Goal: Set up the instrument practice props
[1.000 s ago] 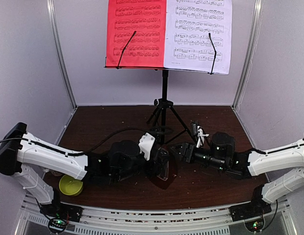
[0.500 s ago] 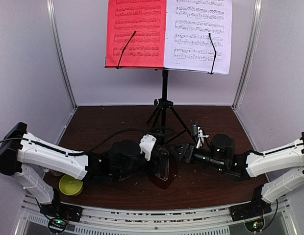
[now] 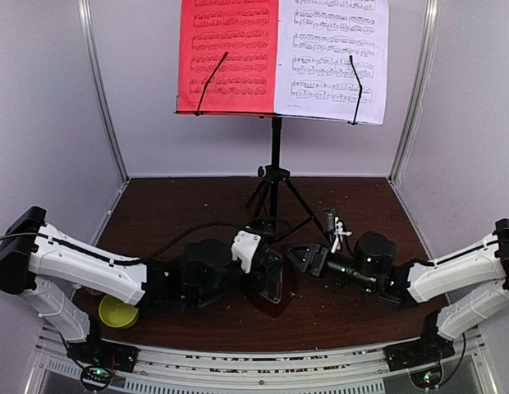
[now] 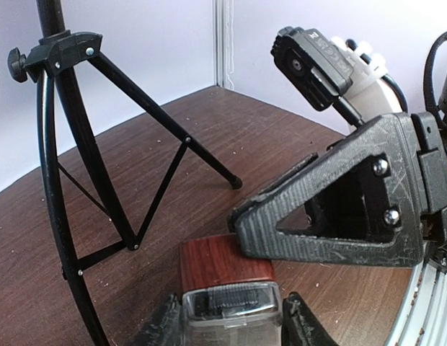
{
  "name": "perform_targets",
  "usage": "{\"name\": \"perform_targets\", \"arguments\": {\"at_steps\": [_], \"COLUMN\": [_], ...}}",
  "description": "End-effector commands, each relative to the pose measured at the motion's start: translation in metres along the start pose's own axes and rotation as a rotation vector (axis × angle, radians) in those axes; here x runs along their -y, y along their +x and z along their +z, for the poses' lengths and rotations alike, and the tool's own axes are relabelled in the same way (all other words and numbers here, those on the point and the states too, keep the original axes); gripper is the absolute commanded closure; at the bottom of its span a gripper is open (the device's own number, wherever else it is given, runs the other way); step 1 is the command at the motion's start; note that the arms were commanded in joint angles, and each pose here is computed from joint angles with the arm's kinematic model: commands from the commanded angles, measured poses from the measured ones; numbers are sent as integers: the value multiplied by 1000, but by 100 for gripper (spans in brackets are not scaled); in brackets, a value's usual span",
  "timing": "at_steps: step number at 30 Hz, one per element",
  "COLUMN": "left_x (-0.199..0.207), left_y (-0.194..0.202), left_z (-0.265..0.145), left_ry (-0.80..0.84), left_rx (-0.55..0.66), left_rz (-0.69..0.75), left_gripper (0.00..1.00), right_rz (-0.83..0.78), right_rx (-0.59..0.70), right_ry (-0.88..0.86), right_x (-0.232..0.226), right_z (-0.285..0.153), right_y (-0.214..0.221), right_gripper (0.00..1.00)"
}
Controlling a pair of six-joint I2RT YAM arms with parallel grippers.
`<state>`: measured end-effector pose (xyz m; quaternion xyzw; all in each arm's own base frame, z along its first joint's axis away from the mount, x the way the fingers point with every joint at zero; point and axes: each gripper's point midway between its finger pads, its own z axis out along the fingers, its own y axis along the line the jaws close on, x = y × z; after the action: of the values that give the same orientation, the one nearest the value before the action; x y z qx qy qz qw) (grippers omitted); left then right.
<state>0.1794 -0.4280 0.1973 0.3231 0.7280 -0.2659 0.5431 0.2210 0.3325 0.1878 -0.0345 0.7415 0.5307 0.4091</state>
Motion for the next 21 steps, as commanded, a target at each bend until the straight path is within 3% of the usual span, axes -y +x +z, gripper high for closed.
{"name": "perform_targets", "arguments": {"at_steps": [1,16,21], "left_x": [33,36,9], "left_y": [10,10,-9], "left_z": [-10,-33,-53], "left_ry": [107,138,63], "left_rx": [-21,72,114], "left_rz": [74,60,-15], "left_gripper": [89,91,92], "right_rz": [-25,-26,-44], "right_rx": [-179,-180,-170], "right_ry": [293,306,249], "right_x": [87,91,74], "right_z": [-17,-21,-19], "right_y": [57,57,48], "right_gripper": [44,46,44]}}
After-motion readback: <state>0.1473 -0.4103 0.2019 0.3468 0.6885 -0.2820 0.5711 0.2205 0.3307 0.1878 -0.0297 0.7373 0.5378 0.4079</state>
